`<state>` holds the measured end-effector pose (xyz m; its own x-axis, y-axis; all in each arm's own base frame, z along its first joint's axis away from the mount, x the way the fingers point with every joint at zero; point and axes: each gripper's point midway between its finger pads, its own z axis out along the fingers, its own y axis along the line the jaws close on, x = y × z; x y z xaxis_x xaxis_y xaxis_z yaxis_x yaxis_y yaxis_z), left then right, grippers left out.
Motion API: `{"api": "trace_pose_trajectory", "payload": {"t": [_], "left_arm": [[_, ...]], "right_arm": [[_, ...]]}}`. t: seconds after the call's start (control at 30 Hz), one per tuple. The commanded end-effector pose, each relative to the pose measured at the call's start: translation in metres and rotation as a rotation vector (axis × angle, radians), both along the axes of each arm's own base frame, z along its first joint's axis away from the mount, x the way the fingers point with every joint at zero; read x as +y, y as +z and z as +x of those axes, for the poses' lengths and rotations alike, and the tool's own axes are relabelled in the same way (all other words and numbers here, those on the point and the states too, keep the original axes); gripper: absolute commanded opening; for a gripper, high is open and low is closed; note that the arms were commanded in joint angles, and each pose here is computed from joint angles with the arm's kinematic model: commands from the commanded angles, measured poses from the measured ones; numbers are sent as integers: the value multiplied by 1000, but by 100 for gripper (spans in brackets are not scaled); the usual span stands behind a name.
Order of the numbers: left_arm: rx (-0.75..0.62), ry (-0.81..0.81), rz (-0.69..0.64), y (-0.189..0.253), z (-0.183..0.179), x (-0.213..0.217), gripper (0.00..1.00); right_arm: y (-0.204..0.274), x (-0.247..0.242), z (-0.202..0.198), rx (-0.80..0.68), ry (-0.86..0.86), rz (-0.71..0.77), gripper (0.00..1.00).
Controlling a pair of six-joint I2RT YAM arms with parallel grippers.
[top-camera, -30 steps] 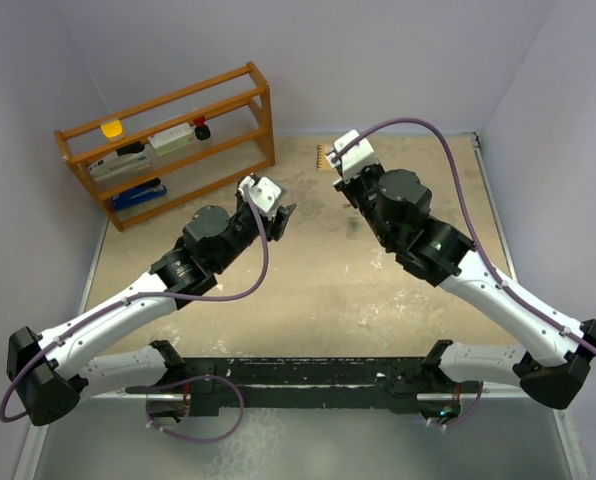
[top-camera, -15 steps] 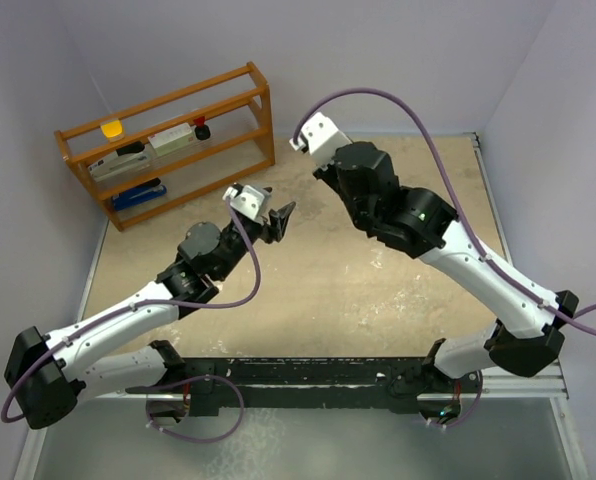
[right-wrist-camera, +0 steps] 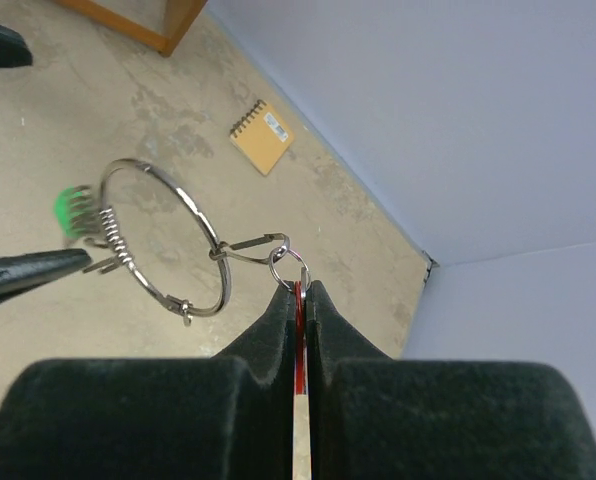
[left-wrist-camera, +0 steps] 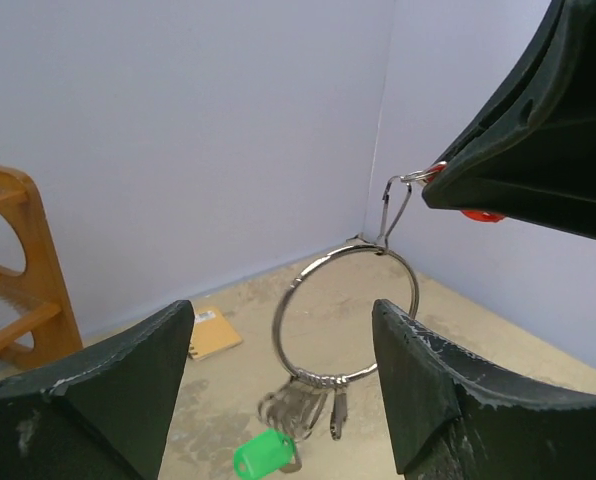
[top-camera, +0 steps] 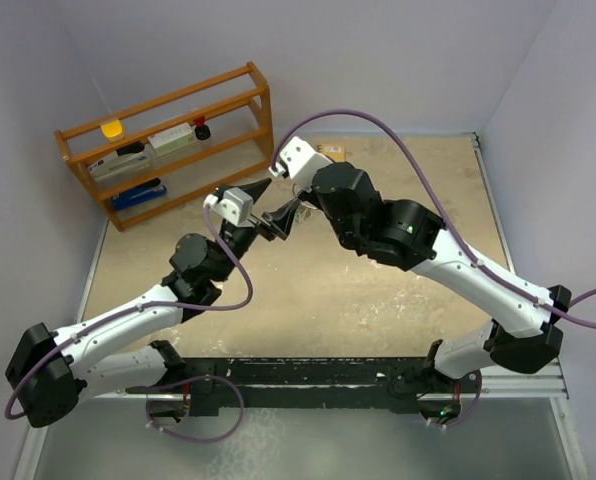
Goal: Remove the keys from the keyring
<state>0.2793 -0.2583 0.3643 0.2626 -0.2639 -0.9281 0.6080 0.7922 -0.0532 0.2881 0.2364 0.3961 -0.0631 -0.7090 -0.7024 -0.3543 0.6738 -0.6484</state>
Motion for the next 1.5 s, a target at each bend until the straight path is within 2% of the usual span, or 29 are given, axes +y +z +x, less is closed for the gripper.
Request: {"api": "trace_pose_trajectory", "payload": {"t": [0.0, 0.4, 0.93, 1.23, 1.47], "left_arm": [[-72, -56, -94, 17, -8, -5, 70], [-138, -114, -127, 17, -10, -20, 74], [-183, -142, -92, 15, -9, -32, 77], [-205, -186, -65, 17, -15, -39, 76], [-203, -179, -66, 12, -12, -40, 71]], "right_arm": [[11, 5, -1, -35, -10, 10, 0], [5, 15, -9, -35, 13, 6, 0], [3, 22, -15, -25, 50, 19, 0], [5, 24, -23, -21, 76, 35, 0], [5, 25, -26, -19, 82, 40, 0]]}}
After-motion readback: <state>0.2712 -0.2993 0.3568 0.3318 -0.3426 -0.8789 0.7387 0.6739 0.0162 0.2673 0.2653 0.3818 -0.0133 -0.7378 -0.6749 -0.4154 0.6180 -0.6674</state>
